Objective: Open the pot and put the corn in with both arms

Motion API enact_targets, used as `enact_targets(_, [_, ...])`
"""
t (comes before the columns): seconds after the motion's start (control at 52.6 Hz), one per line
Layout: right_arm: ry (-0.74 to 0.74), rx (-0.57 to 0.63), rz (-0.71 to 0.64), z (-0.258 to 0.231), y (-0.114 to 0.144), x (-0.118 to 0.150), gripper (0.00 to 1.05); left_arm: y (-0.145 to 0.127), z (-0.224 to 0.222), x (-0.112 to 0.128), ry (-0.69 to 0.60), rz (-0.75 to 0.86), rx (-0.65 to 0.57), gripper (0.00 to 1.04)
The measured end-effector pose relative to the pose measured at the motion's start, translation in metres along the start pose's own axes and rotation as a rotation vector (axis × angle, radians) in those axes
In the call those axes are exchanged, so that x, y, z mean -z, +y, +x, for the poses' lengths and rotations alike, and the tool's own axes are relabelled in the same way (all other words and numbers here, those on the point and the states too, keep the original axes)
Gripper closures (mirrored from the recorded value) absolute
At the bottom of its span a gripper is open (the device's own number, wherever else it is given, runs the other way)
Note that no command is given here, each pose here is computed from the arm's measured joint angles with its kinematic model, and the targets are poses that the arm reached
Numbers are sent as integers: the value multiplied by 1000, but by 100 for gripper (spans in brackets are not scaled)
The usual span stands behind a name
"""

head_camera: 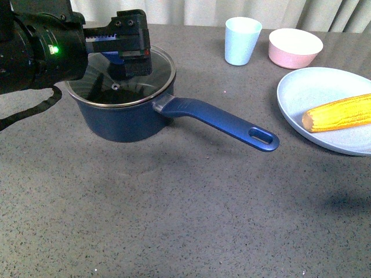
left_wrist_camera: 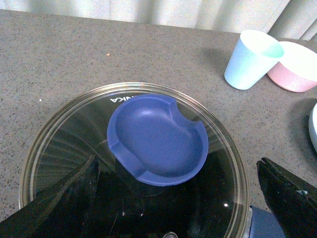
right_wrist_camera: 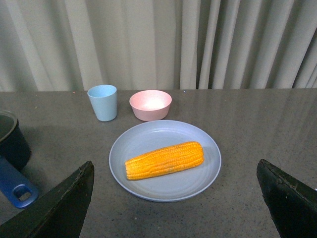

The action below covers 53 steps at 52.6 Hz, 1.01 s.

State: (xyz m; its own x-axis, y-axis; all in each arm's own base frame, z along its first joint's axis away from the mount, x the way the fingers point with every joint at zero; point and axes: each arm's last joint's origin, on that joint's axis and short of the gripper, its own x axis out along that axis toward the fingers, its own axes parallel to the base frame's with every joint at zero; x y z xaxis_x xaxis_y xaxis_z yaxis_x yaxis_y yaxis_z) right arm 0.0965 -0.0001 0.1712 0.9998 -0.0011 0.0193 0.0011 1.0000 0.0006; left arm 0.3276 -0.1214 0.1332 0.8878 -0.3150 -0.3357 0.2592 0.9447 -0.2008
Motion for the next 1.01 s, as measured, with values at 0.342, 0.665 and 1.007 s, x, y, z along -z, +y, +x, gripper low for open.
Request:
enact_targets(0.342, [0,0,0,0,0,0,9,-4,21,-1,-1,30,-28,9])
enact_targets(0.665, [0,0,0,0,0,0,9,-8,40,1,15,61,-55,9])
enact_targets(1.007, [0,0,0,0,0,0,9,-9,47,-1,22,91,-104,30])
